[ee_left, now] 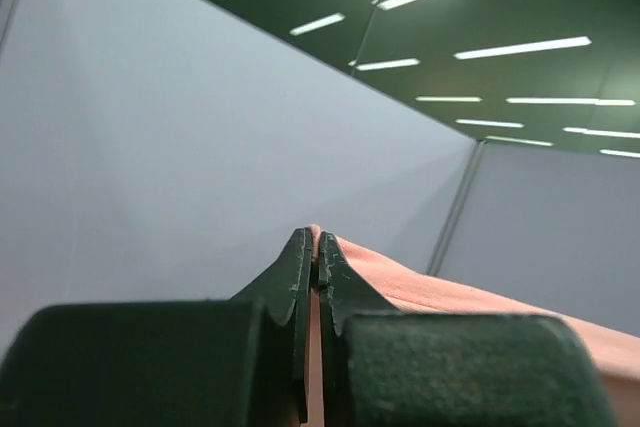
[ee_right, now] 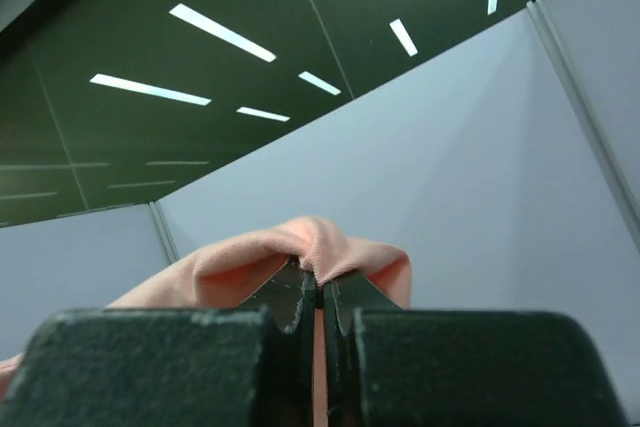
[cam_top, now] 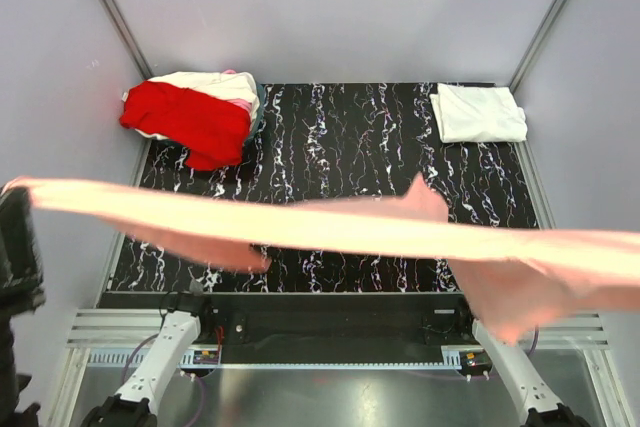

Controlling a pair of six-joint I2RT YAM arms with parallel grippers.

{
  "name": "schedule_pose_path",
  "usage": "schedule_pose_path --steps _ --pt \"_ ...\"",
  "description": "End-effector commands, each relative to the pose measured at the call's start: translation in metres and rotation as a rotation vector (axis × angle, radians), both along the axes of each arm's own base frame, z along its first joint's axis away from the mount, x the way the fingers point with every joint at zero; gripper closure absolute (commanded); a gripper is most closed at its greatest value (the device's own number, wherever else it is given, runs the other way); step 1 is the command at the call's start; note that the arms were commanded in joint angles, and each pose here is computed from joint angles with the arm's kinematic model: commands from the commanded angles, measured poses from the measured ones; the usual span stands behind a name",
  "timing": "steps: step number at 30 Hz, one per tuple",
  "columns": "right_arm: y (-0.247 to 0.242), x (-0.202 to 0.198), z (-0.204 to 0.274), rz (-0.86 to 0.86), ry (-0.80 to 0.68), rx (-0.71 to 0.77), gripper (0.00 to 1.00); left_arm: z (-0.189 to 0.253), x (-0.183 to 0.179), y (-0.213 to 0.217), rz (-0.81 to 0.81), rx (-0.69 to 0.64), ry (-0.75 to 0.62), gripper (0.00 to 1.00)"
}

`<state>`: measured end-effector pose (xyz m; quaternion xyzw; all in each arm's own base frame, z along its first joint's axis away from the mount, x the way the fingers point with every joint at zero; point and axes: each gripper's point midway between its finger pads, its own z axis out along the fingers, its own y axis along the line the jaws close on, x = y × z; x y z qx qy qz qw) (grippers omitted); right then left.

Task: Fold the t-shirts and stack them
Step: Flatten the tshirt out

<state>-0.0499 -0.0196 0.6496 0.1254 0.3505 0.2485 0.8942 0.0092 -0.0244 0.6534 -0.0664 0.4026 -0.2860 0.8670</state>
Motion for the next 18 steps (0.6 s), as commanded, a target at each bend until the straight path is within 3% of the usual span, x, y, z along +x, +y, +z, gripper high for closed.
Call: schedule_pose_path --steps 1,3,6,7,9,10,14,16,18 --pt "-0.016 0.024 0.011 -0.12 0.042 0.012 1.0 0.013 -0.003 -0.003 -0.003 0.015 -0.056 1.0" --pt "-0.018 0.022 0.02 -0.136 0.027 0.006 1.0 0.014 0.002 -0.006 -0.011 0.028 -0.047 1.0" --pt "-0.016 0.052 0.029 -0.159 0.075 -0.015 1.0 0.008 0.034 -0.012 -0.021 0.048 0.039 1.0" --pt "-0.013 0.087 0.026 -0.17 0.157 -0.029 1.0 0.001 0.059 -0.013 -0.016 0.047 0.121 1.0" --pt "-0.015 0.113 0.024 -0.198 0.234 -0.019 1.0 -0.013 0.093 -0.018 -0.016 0.065 0.221 1.0" --pt "-0.011 0.162 0.008 -0.223 0.368 -0.042 1.0 -0.032 0.129 -0.019 0.003 0.075 0.326 1.0" --pt "0.008 0.286 -0.046 -0.24 0.647 -0.114 1.0 -0.104 0.228 -0.014 0.089 0.075 0.595 1.0" --pt "0.023 0.369 -0.104 -0.238 0.853 -0.168 1.0 -0.162 0.288 -0.01 0.151 0.09 0.765 1.0" --pt "0.027 0.422 -0.155 -0.262 1.009 -0.175 1.0 -0.211 0.329 -0.005 0.18 0.102 0.898 1.0"
